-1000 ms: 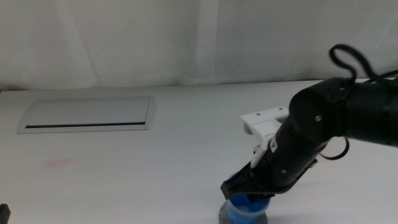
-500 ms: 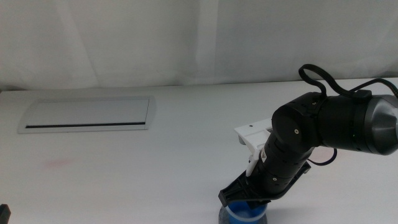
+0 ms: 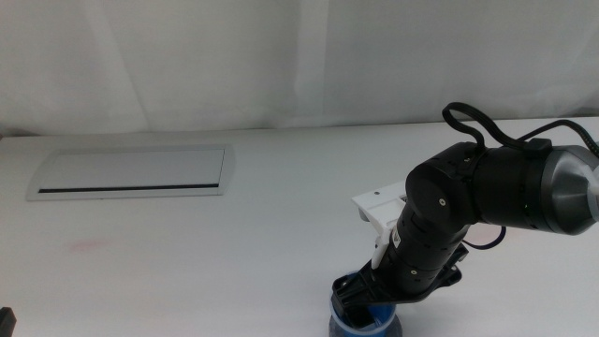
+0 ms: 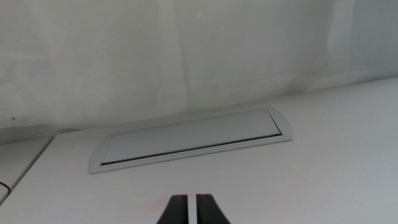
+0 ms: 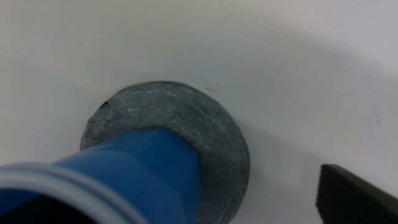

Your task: Place an empty cup on a cup mat.

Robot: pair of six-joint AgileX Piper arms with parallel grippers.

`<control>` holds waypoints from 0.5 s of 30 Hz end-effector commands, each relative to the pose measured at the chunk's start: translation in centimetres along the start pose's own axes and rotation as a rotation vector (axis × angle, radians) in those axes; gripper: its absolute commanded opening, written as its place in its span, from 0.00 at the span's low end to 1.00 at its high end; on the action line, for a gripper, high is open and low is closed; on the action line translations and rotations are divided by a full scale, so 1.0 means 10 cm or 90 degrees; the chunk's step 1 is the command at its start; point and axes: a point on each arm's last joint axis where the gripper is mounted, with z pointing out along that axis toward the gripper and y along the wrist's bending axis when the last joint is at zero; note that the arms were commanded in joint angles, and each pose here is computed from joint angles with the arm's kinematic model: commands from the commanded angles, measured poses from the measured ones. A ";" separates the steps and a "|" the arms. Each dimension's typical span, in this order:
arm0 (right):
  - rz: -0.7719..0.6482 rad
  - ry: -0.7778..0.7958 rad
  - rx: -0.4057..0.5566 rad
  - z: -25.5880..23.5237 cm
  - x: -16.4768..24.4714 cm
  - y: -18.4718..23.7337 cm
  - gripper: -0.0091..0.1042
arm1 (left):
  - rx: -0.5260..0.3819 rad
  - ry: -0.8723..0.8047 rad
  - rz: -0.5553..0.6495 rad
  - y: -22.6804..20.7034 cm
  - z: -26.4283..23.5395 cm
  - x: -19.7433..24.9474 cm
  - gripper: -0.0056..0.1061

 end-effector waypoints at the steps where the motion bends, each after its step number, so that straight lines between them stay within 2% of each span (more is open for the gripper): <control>1: -0.012 -0.007 0.011 0.00 -0.02 -0.01 0.99 | 0.005 -0.002 -0.008 -0.01 0.00 0.05 0.02; 10: -0.020 -0.023 0.015 -0.06 -0.07 -0.01 0.99 | 0.005 -0.002 -0.008 -0.01 0.00 0.05 0.02; 15: -0.039 -0.024 0.041 -0.19 -0.14 -0.02 0.99 | 0.005 -0.002 -0.008 -0.01 0.00 0.05 0.02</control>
